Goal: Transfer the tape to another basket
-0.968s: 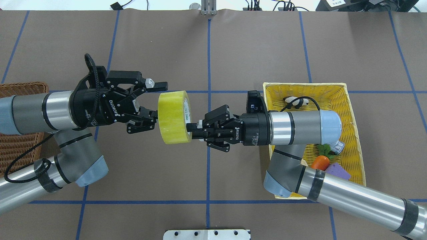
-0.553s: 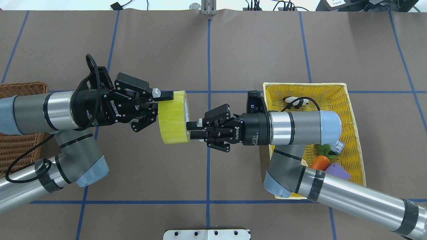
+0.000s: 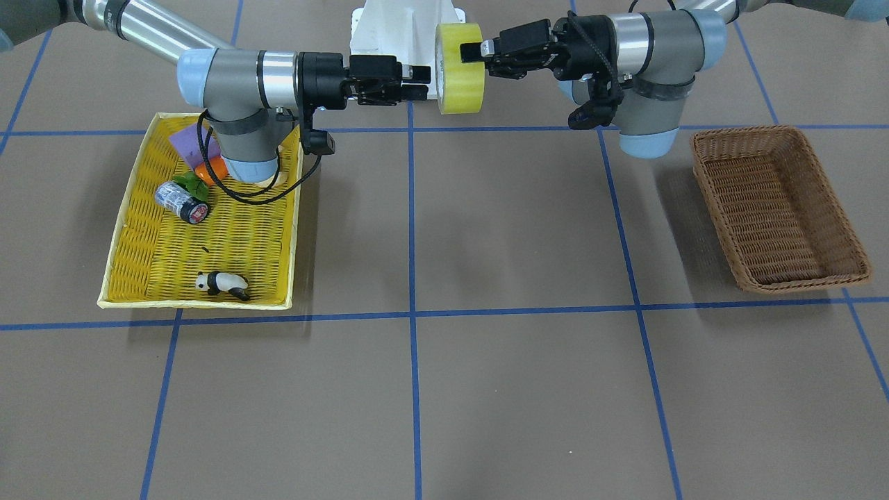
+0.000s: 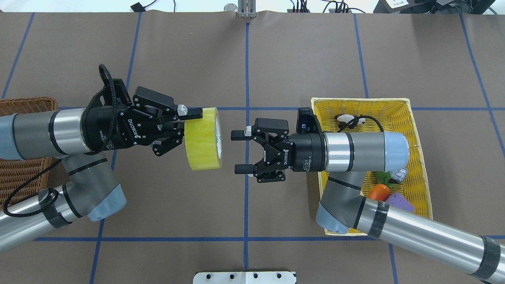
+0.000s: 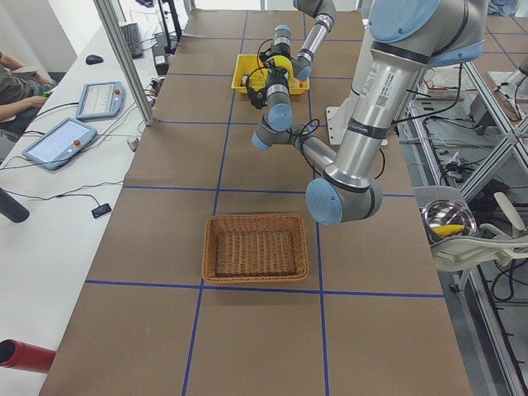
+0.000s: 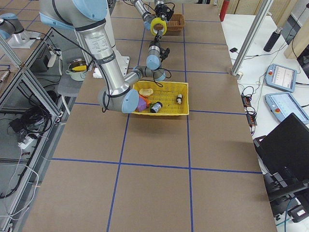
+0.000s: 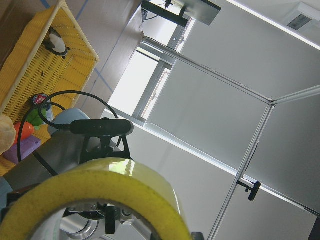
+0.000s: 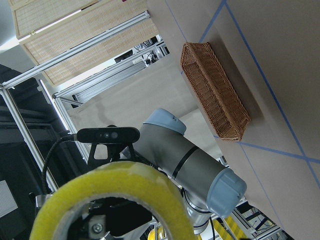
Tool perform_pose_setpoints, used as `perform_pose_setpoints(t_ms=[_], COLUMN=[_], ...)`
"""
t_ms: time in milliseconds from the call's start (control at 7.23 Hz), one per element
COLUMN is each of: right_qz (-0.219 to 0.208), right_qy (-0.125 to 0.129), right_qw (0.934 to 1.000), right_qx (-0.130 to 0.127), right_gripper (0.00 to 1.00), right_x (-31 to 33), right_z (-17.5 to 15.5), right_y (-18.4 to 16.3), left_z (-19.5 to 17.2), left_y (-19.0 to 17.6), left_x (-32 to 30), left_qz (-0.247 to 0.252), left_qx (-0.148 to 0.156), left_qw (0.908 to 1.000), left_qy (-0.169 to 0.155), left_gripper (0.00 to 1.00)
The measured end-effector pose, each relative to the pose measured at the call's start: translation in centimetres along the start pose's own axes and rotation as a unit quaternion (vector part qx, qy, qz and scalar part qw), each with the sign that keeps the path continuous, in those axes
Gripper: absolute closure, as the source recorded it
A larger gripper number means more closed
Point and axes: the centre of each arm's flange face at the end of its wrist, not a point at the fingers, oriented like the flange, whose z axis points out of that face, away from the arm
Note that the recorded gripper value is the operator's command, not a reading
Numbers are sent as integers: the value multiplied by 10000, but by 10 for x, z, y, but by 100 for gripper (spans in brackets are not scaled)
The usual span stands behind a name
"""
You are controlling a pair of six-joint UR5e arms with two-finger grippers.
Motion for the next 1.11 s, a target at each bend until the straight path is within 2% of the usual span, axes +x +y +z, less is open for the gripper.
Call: perform_pose_setpoints(t_ms=[138, 277, 415, 553, 691, 830, 1106], right_qz=[-113, -408, -915, -1574, -2143, -2598, -3183], right_qy=[0, 51, 195, 490, 958, 1543, 2664], right_qw=[9999, 9988, 9944, 9830, 9653, 9438, 8982], right_qx=[107, 275, 498, 811, 1144, 1341, 1447], right_gripper=[0, 0, 0, 0, 0, 0, 0], right_x=[-4, -7, -7, -9, -14, -24, -78], right_z=[-14, -31, -50, -71, -98, -130, -211], right_y=[-9, -21, -35, -52, -71, -90, -130], left_z=[-17, -41, -67, -100, -137, -170, -222], left_y=[-9, -23, -40, -59, -78, -95, -124], left_x=[0, 4, 15, 31, 46, 60, 88], left_qz=[163, 436, 734, 1072, 1493, 2016, 2990], left_qx=[198, 492, 875, 1375, 1913, 2337, 2799], left_qw=[9996, 9976, 9930, 9836, 9673, 9434, 8763], left_qy=[-79, -194, -313, -468, -737, -1212, -2537], left_gripper=[100, 100, 100, 100, 100, 100, 100])
